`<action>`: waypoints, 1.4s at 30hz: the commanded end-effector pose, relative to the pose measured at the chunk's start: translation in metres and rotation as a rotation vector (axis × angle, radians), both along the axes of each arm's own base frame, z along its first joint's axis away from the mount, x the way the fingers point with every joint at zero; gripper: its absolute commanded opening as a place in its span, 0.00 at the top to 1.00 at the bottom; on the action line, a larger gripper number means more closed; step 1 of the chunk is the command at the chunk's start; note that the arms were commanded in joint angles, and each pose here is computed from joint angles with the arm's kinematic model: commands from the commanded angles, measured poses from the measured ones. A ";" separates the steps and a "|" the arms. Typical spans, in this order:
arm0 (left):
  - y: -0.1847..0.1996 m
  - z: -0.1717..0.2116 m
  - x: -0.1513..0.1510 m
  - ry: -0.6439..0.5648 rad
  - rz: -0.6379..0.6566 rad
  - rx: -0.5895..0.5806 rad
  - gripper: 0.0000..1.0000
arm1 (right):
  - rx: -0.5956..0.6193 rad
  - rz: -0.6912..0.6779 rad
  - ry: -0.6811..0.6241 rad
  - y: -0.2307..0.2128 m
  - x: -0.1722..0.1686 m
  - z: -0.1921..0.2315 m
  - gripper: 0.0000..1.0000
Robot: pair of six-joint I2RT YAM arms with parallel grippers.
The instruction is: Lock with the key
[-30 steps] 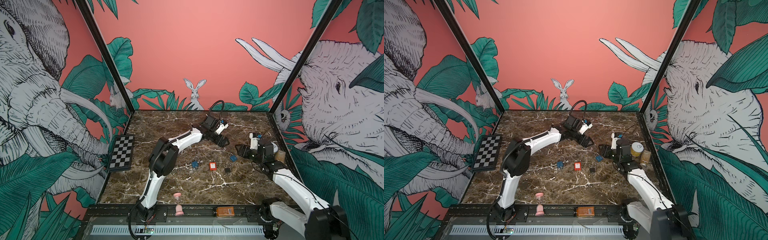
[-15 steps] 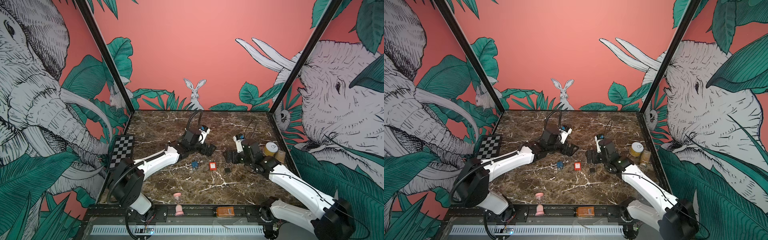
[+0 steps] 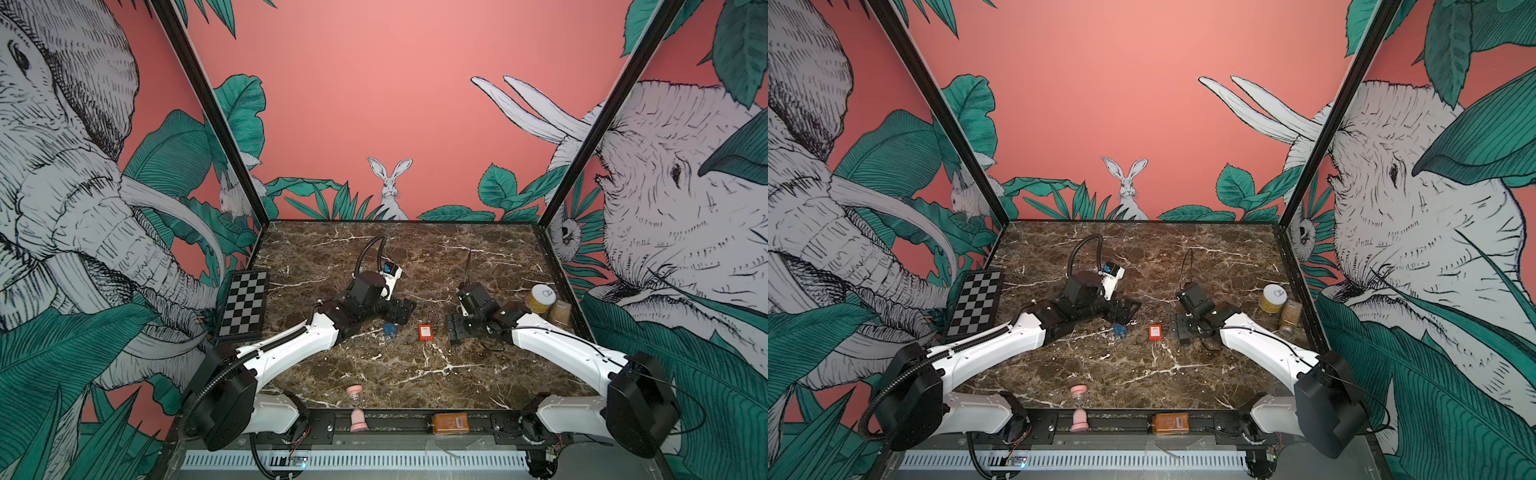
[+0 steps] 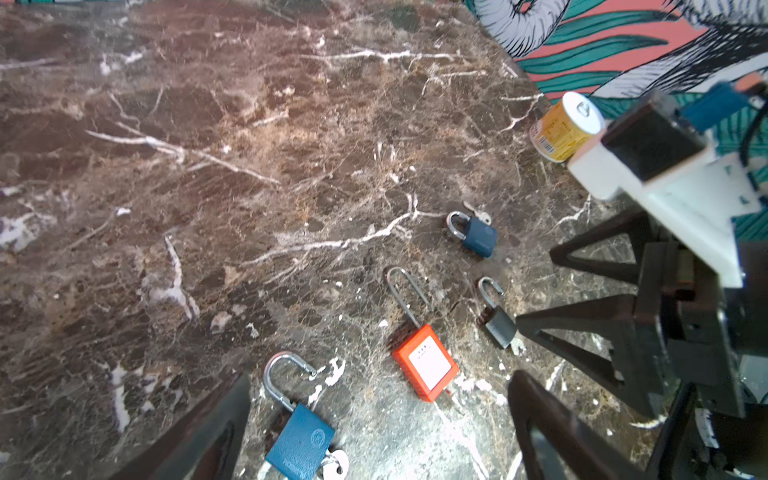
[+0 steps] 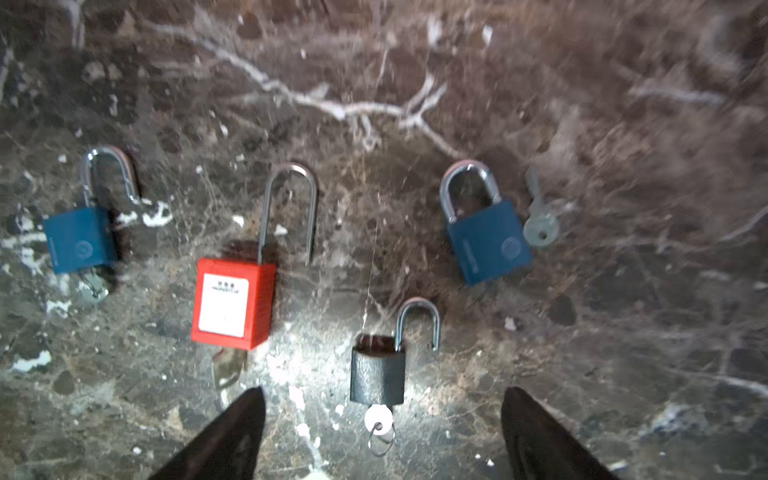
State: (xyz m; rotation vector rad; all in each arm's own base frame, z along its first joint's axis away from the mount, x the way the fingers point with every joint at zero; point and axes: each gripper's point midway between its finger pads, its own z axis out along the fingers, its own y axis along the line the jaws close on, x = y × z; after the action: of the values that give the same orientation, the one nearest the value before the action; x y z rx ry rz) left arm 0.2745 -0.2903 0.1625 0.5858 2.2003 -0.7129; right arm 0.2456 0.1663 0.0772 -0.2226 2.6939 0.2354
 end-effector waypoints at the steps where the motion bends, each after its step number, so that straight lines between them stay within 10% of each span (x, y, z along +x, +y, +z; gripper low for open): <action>1: -0.004 0.004 -0.004 0.000 -0.011 -0.045 0.03 | 0.088 -0.037 0.023 0.012 -0.002 -0.002 0.34; 42: -0.020 -0.009 -0.014 0.056 -0.104 -0.062 0.03 | -0.171 0.031 0.145 0.006 -0.011 -0.055 0.60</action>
State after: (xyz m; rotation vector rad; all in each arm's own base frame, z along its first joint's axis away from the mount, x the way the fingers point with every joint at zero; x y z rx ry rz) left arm 0.2634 -0.3071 0.1516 0.6461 2.2117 -0.8411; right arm 0.2370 0.1786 0.0235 -0.2824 2.8491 0.1074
